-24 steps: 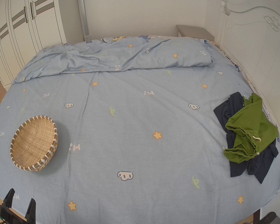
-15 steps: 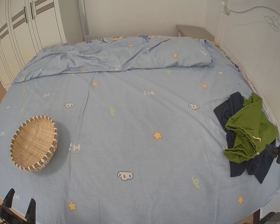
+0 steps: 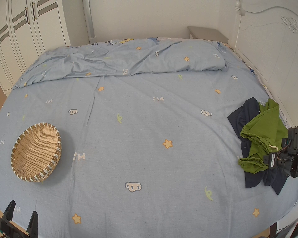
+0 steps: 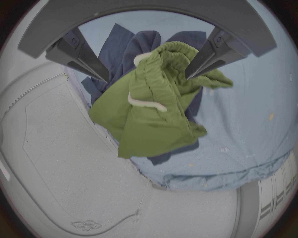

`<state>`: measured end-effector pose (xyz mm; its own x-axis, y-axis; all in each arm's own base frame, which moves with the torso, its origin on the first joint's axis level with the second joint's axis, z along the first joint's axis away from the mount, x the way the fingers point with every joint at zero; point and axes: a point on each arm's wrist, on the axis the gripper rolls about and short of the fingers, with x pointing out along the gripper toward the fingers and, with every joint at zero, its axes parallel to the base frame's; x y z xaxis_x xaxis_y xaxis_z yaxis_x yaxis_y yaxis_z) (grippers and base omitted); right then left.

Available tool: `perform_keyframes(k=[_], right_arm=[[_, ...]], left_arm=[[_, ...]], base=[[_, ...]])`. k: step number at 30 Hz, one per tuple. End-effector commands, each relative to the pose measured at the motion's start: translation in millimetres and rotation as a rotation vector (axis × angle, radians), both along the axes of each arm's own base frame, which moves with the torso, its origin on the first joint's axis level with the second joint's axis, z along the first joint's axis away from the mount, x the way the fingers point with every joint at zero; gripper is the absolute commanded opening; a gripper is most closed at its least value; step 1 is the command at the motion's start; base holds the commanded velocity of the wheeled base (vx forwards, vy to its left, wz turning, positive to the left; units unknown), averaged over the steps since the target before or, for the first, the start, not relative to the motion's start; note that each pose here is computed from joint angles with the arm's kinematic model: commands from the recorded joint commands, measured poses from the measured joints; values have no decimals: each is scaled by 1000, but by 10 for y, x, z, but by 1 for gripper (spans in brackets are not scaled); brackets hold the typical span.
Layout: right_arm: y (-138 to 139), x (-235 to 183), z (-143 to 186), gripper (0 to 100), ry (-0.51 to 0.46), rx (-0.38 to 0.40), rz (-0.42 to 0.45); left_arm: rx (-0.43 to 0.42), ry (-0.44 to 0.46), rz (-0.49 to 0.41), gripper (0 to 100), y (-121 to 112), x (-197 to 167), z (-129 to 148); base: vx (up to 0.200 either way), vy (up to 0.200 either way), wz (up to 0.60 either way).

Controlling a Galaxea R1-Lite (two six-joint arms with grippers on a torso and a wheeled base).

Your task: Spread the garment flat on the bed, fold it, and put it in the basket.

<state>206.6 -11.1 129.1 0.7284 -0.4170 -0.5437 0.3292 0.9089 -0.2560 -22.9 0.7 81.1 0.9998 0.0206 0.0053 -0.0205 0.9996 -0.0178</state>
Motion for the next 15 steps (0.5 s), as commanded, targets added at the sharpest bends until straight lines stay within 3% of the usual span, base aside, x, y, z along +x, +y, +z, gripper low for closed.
perform_keyframes(k=[1,15], right_arm=[[-16,79,-251,100,116,-5,-14],[-31,192,-67,100,4,2,-20]], left_arm=[[-1,-1,1,100,0,0,-48],[-1,-1,1,100,0,0,-48]], base=[[0,0,0],[0,0,0]])
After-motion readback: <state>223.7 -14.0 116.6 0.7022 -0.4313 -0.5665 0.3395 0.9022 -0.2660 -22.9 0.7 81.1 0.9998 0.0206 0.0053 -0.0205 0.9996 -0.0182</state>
